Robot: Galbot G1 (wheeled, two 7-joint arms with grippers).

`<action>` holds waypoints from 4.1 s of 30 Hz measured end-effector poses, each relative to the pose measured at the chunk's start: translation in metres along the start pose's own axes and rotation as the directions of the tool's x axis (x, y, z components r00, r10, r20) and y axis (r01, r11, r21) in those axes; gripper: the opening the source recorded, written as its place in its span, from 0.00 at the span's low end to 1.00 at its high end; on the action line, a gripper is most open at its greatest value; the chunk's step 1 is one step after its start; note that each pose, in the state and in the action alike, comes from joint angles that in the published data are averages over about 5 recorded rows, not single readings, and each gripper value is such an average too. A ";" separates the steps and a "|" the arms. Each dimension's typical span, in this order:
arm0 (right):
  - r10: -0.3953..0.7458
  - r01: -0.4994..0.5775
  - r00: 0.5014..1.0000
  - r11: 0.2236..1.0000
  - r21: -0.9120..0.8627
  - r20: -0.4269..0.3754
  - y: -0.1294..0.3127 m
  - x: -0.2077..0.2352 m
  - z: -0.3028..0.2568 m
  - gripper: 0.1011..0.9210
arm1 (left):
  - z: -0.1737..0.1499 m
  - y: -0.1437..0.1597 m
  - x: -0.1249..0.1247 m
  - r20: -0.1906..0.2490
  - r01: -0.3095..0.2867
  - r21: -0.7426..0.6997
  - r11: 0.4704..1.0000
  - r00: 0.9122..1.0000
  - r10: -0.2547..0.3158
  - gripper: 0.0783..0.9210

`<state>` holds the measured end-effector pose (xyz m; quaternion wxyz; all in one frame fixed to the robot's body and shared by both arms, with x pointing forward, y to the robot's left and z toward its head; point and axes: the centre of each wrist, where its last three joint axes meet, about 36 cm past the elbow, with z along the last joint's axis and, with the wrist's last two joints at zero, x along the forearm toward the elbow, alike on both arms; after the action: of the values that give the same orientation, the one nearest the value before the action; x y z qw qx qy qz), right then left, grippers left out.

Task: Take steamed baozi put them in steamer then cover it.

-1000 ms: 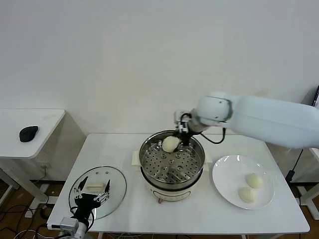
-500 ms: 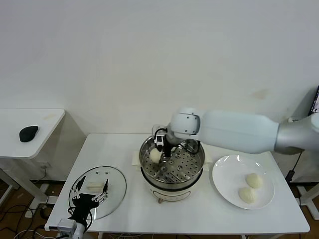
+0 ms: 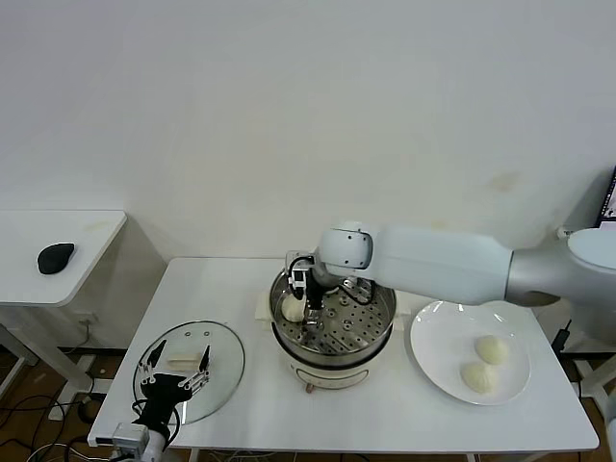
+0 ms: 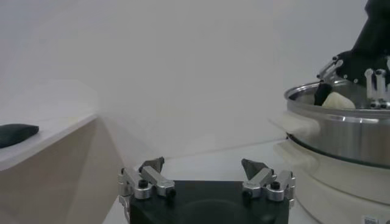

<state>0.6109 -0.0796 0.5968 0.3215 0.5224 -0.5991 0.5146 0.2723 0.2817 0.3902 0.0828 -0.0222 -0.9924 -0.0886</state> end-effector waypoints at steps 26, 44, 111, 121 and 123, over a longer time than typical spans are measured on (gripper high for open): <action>-0.012 0.020 0.992 0.998 0.057 -0.129 0.080 0.137 0.237 0.88 | -0.003 0.001 0.008 -0.002 -0.023 -0.032 0.999 1.000 0.023 0.88; -0.040 0.050 0.964 0.998 0.030 -0.263 0.156 0.092 0.329 0.88 | 0.002 -0.004 0.010 -0.010 -0.024 -0.047 0.999 1.000 0.024 0.88; 0.180 -0.176 0.983 0.981 0.085 -0.047 0.031 0.146 0.236 0.58 | 0.003 0.009 0.002 -0.004 -0.004 -0.065 0.998 1.000 0.003 0.88; 0.134 -0.151 0.988 0.950 0.273 0.080 0.014 0.136 0.145 0.58 | 0.001 0.010 0.004 0.005 0.013 -0.057 0.998 1.000 -0.012 0.88; 0.114 -0.139 0.989 0.940 0.313 0.097 0.013 0.128 0.130 0.58 | 0.001 0.010 0.005 0.005 0.016 -0.055 0.998 1.000 -0.016 0.88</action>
<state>0.5863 -0.2427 0.6771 0.1756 0.5476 -0.5524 0.6034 0.2682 0.2919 0.3916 0.0791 -0.0166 -0.9899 -0.1165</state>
